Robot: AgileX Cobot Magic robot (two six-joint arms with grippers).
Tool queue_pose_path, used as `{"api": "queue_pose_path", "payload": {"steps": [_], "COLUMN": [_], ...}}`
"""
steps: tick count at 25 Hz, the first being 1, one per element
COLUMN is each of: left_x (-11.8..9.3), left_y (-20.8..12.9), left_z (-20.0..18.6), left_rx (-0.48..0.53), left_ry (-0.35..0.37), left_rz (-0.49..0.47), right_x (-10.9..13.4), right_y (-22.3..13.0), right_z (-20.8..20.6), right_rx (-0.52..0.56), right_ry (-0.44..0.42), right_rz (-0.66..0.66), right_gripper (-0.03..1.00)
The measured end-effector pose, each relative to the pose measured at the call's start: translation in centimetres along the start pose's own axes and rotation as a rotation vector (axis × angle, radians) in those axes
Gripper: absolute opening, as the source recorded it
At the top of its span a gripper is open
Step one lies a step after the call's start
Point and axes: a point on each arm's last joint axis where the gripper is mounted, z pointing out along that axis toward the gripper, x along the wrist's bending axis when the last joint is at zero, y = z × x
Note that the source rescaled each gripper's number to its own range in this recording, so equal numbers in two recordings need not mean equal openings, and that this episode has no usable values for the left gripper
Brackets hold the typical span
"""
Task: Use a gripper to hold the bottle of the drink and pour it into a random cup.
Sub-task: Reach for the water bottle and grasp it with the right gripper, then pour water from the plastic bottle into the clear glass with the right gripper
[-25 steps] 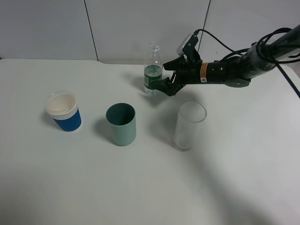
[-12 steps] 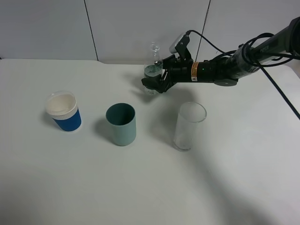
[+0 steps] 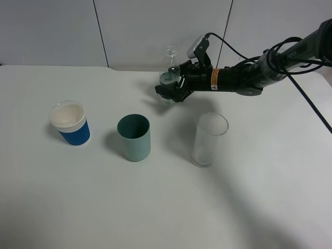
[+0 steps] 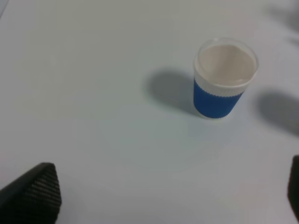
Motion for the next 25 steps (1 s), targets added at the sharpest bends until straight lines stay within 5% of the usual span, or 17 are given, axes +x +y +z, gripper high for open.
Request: {"api": "queue_pose_path", "payload": {"steps": [2,3,4,12,25], "left_x": [0.0,0.0,0.0,0.0,0.0], "left_y": [0.0,0.0,0.0,0.0,0.0], "left_z": [0.0,0.0,0.0,0.0,0.0], "left_rx": [0.0,0.0,0.0,0.0,0.0], "left_ry": [0.0,0.0,0.0,0.0,0.0], "left_rz": [0.0,0.0,0.0,0.0,0.0], "right_x": [0.0,0.0,0.0,0.0,0.6], "right_y": [0.0,0.0,0.0,0.0,1.5], "right_z": [0.0,0.0,0.0,0.0,-0.8], "right_rx": [0.0,0.0,0.001,0.003,0.075], "right_ry": [-0.002,-0.003,-0.002,-0.002,0.085], "right_rz": [0.001,0.001,0.0,0.004,-0.169], "right_gripper": [0.36,0.08,0.0,0.01,0.01]}}
